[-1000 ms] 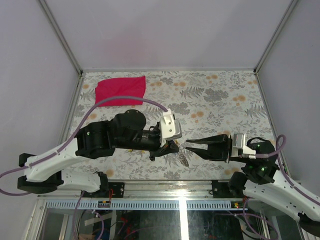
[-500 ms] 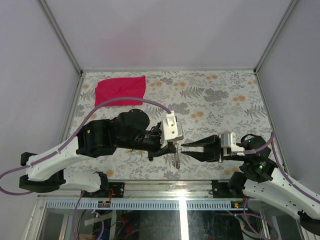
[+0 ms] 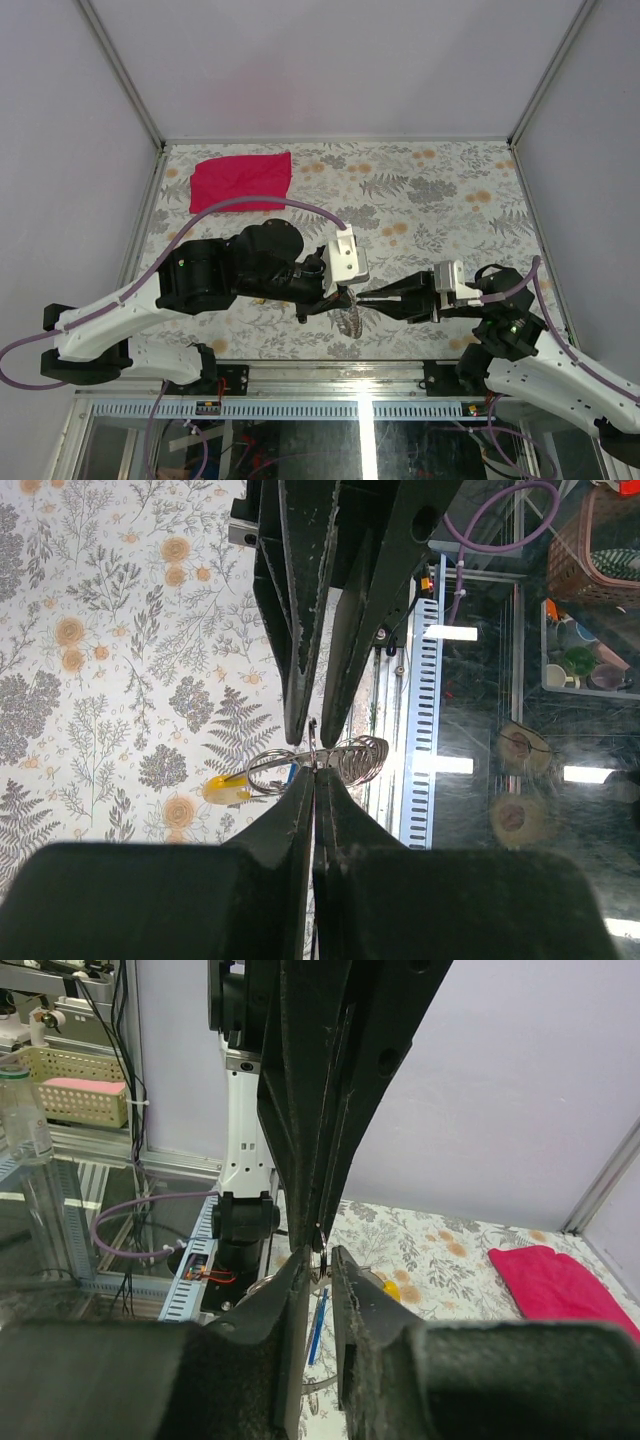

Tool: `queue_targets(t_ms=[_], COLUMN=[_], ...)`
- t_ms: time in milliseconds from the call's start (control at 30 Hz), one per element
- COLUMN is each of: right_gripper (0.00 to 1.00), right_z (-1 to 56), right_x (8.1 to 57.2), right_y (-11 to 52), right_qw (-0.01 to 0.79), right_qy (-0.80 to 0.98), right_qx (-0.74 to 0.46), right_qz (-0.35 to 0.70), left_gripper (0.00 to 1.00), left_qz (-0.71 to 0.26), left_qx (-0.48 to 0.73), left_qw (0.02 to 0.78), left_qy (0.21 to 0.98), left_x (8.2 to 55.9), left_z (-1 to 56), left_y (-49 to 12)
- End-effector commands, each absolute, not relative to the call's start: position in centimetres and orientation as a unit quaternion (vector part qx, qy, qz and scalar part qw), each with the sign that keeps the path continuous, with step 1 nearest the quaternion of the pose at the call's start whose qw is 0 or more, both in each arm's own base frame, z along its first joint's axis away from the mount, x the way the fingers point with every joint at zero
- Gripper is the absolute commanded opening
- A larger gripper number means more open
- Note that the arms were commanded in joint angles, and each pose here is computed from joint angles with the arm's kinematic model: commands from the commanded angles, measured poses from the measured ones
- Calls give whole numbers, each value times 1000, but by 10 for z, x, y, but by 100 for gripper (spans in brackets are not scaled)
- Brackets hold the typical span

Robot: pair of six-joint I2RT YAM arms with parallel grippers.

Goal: Put the keys on the keyring

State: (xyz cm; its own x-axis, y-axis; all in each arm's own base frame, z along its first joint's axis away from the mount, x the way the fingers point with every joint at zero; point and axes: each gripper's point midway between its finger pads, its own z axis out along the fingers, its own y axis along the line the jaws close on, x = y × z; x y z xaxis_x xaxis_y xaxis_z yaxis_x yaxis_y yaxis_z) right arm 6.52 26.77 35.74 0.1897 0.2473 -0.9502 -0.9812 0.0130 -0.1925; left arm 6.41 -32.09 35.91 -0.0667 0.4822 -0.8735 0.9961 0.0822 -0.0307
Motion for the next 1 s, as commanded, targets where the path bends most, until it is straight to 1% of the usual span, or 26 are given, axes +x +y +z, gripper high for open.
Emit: queue_targets(t_ms=[0, 133, 300, 400, 433, 567, 767, 967], right_gripper=[17, 8, 0, 0, 0, 0, 0, 0], right_z=[384, 382, 377, 375, 376, 383, 399, 412], right_x=[57, 56, 56, 57, 57, 59, 58, 55], right_y=[267, 269, 270, 269, 269, 265, 258, 255], right_qw=[616, 611, 605, 606, 608, 624, 654, 667], right_qy=[339, 340, 345, 347, 346, 339, 310, 284], right_qx=[-475, -480, -485, -486, -485, -474, -442, -418], right_qz=[528, 531, 529, 526, 525, 521, 530, 548], left_gripper=[0, 0, 0, 0, 3, 22, 33, 38], left_qz=[-363, -361, -356, -353, -352, -360, -381, -408], left_qx=[579, 578, 574, 570, 567, 557, 535, 502], left_qw=[385, 387, 395, 403, 406, 420, 440, 473], left_qy=[620, 621, 623, 623, 624, 620, 612, 598], left_x=[63, 64, 67, 70, 71, 71, 69, 70], left_z=[376, 377, 379, 382, 382, 388, 396, 409], left_y=[-324, -323, -321, -319, -319, -317, -312, -308])
